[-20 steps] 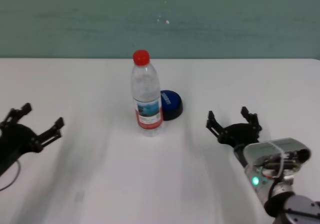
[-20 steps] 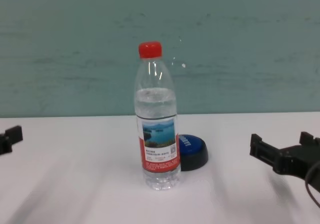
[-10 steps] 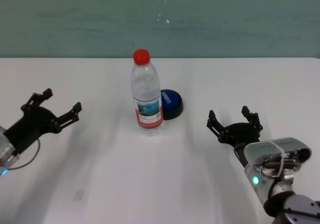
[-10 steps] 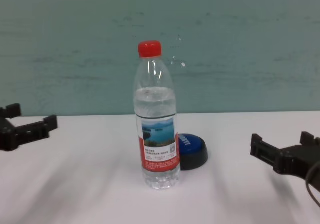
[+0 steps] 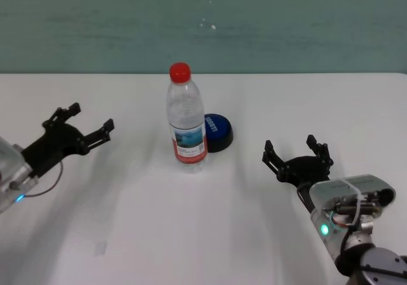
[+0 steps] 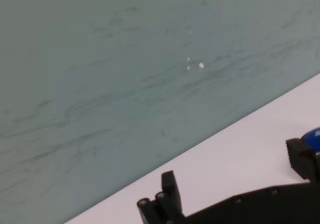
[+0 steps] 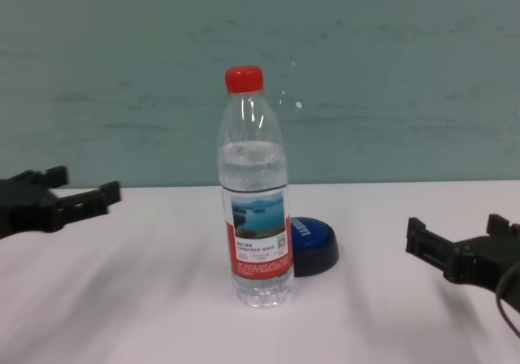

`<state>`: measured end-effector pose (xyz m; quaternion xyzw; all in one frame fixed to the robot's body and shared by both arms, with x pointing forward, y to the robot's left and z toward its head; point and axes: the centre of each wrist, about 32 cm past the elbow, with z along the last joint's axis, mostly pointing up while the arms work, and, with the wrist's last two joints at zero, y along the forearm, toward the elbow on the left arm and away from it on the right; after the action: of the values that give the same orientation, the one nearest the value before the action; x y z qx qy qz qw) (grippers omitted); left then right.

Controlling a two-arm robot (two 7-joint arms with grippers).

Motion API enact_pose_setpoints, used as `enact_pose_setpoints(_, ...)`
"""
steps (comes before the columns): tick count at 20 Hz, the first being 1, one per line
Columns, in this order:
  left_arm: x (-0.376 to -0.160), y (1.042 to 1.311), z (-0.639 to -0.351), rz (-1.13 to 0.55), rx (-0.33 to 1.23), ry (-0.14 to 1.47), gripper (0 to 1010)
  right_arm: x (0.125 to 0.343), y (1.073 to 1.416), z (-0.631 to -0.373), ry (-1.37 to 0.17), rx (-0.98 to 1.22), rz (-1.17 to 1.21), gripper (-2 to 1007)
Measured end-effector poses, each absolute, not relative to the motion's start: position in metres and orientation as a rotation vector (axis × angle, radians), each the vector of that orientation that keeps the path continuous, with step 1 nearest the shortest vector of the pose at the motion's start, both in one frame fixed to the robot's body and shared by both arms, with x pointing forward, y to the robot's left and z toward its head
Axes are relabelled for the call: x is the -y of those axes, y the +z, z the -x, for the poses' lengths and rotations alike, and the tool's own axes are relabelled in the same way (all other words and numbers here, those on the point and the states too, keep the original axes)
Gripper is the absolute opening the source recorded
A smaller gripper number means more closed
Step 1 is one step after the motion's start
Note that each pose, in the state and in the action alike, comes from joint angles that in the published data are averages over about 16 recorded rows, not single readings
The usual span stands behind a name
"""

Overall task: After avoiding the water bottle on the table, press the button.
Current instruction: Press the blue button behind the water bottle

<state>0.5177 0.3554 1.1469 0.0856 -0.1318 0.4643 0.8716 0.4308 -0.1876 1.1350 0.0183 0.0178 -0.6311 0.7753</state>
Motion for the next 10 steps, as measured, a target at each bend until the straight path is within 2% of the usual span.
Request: enact_pose_setpoints(10, -0.340, 1.142, -0.551, -0.183, 0.264, 0.893, 1000, 0.188, 1.135, -0.431, -1.366, -0.039, -0.040, 1004)
